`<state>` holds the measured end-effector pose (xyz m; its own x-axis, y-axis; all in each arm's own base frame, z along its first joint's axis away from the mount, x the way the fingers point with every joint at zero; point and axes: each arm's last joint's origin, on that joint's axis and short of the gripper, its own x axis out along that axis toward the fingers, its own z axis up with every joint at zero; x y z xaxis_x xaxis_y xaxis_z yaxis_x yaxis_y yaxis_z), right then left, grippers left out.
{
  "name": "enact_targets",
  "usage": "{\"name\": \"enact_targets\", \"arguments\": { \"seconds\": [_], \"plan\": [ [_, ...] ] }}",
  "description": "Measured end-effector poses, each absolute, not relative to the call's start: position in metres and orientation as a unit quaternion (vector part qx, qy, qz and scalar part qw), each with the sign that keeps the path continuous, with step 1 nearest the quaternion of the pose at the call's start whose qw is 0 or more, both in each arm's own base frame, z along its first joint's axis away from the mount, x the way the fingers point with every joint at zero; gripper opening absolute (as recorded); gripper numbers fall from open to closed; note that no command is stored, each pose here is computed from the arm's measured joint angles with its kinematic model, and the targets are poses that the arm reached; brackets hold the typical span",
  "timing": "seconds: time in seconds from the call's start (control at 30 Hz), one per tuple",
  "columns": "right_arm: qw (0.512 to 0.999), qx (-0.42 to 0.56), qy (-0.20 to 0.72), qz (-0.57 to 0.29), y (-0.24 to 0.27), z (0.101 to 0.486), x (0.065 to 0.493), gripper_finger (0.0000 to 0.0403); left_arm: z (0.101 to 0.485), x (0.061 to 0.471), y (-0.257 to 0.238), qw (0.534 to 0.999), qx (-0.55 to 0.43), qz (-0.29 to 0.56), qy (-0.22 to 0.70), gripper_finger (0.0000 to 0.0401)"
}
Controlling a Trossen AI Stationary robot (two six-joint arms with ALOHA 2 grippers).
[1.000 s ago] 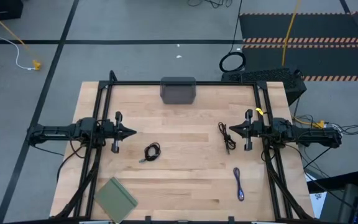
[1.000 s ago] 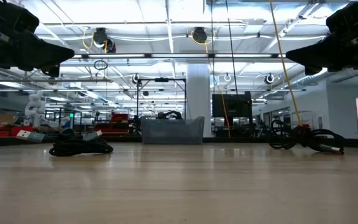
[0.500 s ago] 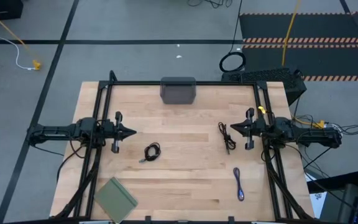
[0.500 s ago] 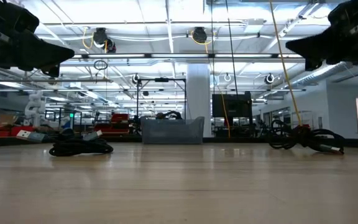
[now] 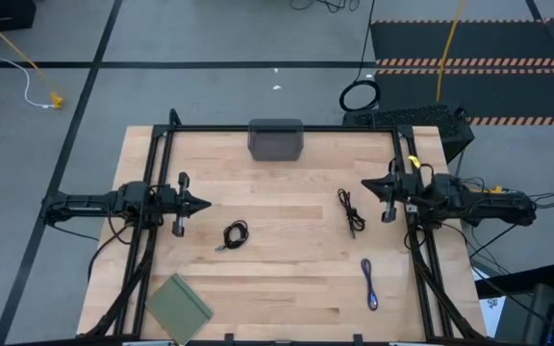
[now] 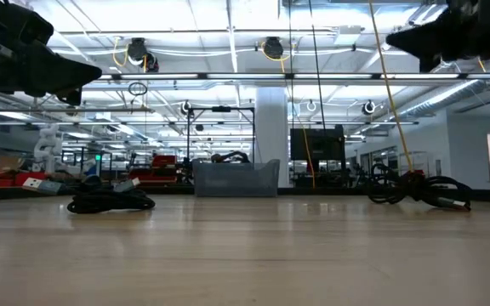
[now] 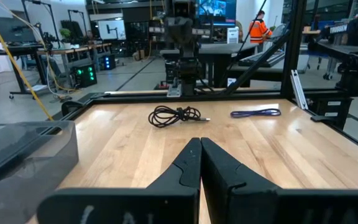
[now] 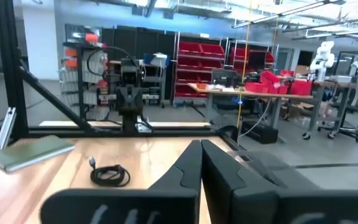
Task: Pick and place USB-C Cables
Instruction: Put the right black USB cable into the black bin
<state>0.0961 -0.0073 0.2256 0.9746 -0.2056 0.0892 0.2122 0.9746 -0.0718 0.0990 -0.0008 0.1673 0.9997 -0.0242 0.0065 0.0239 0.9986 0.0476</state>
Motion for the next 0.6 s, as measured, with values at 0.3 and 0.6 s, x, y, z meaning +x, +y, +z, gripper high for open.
{"name": "enact_targets", "arguments": {
  "seconds": [0.3,0.6],
  "plan": [
    [0.994,-0.041,-0.025,-0.103,-0.007,0.313,0.102,0.0,0.167,0.099,-0.001,1.0,0.024,-0.012,-0.004,0.0006],
    [0.994,-0.037,0.022,-0.1,-0.008,0.395,0.121,0.0,0.167,0.099,-0.001,1.0,0.024,-0.012,-0.004,0.0006]
  ]
}}
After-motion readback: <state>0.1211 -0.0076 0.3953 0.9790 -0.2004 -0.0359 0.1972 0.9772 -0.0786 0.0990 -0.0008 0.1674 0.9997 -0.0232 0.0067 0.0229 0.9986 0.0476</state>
